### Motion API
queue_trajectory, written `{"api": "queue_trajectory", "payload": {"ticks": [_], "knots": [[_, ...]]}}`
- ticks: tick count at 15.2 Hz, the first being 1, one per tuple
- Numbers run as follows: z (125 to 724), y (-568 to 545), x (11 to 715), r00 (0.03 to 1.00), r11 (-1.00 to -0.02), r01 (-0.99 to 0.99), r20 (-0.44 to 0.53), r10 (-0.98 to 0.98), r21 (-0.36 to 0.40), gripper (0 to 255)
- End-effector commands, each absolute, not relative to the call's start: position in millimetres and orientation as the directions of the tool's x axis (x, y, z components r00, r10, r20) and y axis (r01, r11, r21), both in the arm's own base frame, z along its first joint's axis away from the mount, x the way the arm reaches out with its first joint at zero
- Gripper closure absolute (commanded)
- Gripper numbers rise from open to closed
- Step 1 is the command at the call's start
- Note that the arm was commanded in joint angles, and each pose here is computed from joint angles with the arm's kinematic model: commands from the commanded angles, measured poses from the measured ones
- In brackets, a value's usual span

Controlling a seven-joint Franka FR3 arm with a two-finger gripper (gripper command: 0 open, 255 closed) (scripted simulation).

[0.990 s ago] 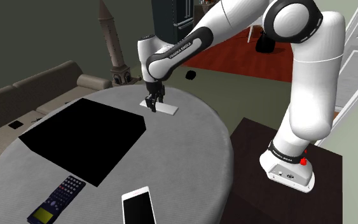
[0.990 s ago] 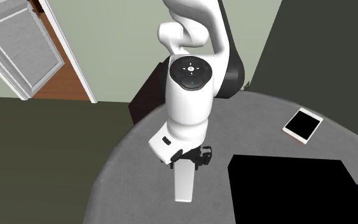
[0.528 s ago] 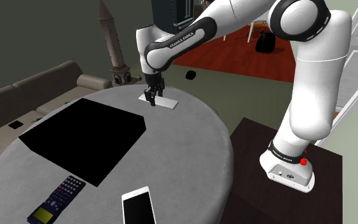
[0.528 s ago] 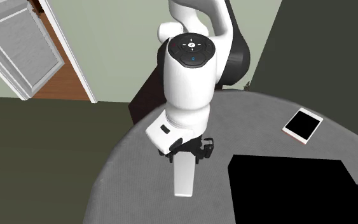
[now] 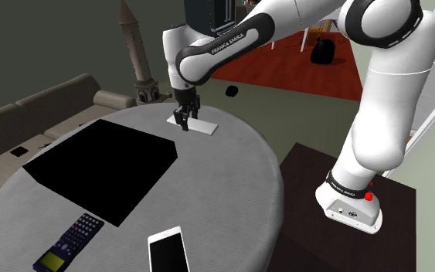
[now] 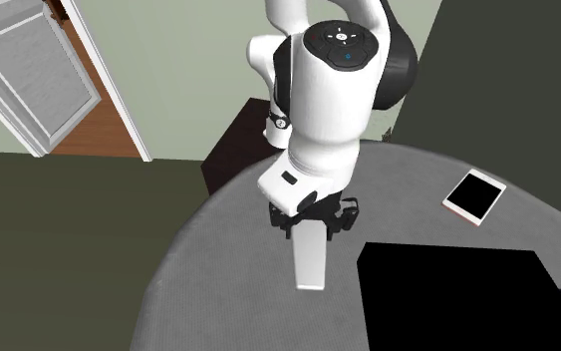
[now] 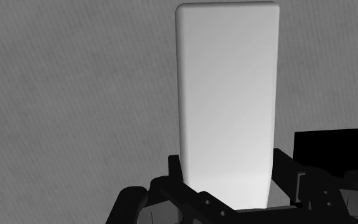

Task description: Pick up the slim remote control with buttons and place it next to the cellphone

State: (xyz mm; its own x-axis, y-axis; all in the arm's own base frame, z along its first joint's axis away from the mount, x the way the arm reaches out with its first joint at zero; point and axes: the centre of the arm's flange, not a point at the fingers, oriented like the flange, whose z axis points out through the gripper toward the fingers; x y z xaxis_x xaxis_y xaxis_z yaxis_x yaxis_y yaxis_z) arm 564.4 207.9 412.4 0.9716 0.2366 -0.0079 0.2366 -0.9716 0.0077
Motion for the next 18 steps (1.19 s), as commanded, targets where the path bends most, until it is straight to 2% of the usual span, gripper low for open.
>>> {"api": "queue_trajectory", "payload": {"ticks": [1,18], "knots": [[413,219,543,0.972,-0.972,0.236,-0.008,0.236,0.008,255],[415,354,364,0.972,-0.972,0.236,-0.008,0.236,0.008,255]]}}
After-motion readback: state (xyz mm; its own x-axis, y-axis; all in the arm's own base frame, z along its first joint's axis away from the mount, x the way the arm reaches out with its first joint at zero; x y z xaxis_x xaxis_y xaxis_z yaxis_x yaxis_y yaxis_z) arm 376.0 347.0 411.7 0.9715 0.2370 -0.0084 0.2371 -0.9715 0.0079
